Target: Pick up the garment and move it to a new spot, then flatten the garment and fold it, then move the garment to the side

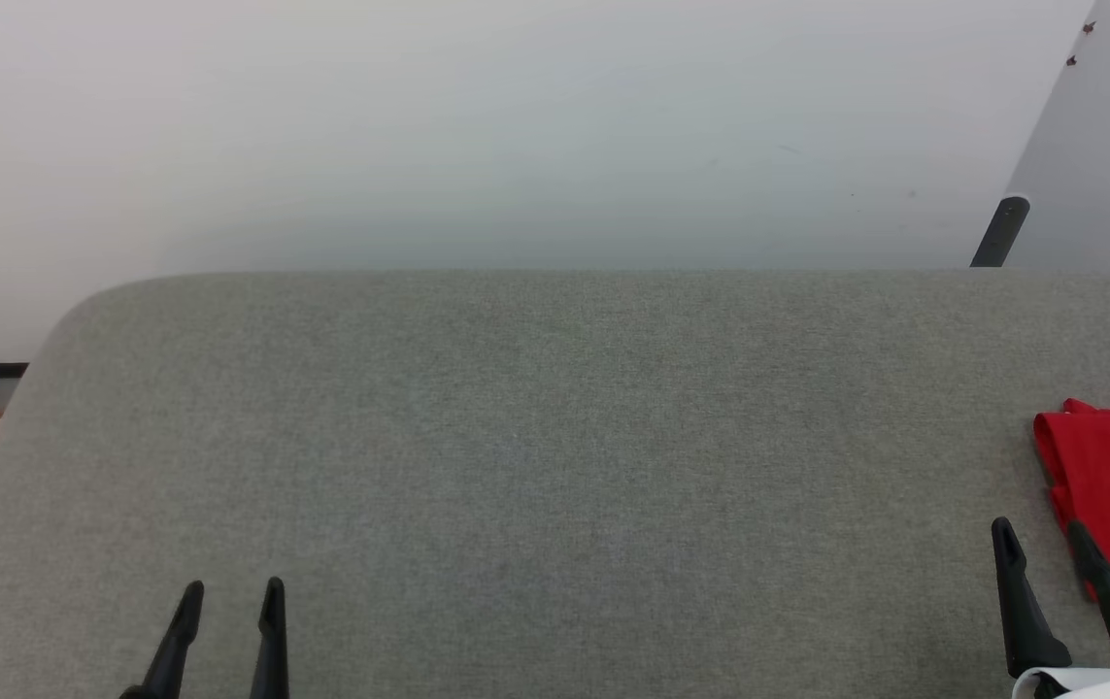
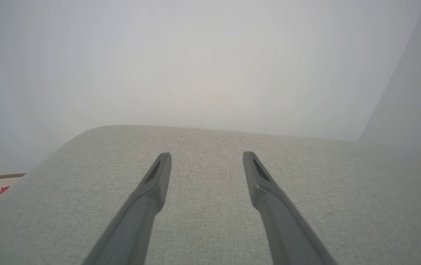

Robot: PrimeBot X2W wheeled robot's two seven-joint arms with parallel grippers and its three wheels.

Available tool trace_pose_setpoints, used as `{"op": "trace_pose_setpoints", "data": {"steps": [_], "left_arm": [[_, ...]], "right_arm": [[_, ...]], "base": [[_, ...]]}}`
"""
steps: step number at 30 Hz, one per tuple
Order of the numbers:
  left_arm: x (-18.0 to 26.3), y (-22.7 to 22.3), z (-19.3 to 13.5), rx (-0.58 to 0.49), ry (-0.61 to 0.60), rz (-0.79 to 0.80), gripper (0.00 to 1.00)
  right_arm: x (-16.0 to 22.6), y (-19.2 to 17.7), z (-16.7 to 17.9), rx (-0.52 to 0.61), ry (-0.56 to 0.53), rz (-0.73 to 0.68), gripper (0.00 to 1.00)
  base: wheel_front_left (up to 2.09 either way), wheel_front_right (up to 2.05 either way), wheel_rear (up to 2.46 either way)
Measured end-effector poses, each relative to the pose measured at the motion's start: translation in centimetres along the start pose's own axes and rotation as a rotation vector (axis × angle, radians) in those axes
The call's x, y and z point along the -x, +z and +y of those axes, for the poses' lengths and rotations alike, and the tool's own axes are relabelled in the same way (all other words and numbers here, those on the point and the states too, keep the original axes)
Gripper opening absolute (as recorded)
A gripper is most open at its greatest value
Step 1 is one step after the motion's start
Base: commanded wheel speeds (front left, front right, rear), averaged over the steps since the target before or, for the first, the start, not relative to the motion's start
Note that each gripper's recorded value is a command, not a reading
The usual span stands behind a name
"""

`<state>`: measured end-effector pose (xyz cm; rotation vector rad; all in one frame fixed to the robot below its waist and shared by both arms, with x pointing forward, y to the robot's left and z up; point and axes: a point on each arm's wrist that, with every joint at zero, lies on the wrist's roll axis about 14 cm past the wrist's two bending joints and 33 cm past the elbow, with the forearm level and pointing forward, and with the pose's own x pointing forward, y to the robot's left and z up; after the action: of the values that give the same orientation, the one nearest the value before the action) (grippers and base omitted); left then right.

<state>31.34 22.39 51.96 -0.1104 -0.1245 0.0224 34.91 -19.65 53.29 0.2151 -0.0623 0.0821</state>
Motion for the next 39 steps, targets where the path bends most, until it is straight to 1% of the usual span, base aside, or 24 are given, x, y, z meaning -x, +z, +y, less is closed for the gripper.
{"op": "trace_pose_setpoints", "data": {"steps": [9, 10, 16, 28, 39], "left_arm": [[-0.1, 0.2, -0.2, 0.006, -0.009, -0.007, 1.00], [-0.2, 0.3, -0.2, 0.007, -0.009, -0.011, 0.00], [0.4, -1.8, -0.4, 0.039, 0.007, 0.053, 0.00], [-0.3, -2.6, 0.1, 0.255, 0.065, 0.088, 0.00], [-1.2, -2.9, 0.3, 0.432, 0.101, 0.098, 0.00]], "right_arm": [[0.0, 0.1, 0.1, 0.001, 0.002, 0.001, 1.00], [0.0, 0.1, 0.1, 0.000, 0.002, 0.000, 0.00], [0.6, -2.3, -0.1, -0.028, -0.018, 0.070, 0.00], [0.5, -3.2, -0.6, -0.234, -0.056, 0.091, 0.00], [-0.3, -3.1, -0.8, -0.403, -0.074, 0.078, 0.00]], "base": [[0.00, 0.00, 0.00], [0.00, 0.00, 0.00], [0.00, 0.00, 0.00], [0.00, 0.00, 0.00], [0.00, 0.00, 0.00]]}}
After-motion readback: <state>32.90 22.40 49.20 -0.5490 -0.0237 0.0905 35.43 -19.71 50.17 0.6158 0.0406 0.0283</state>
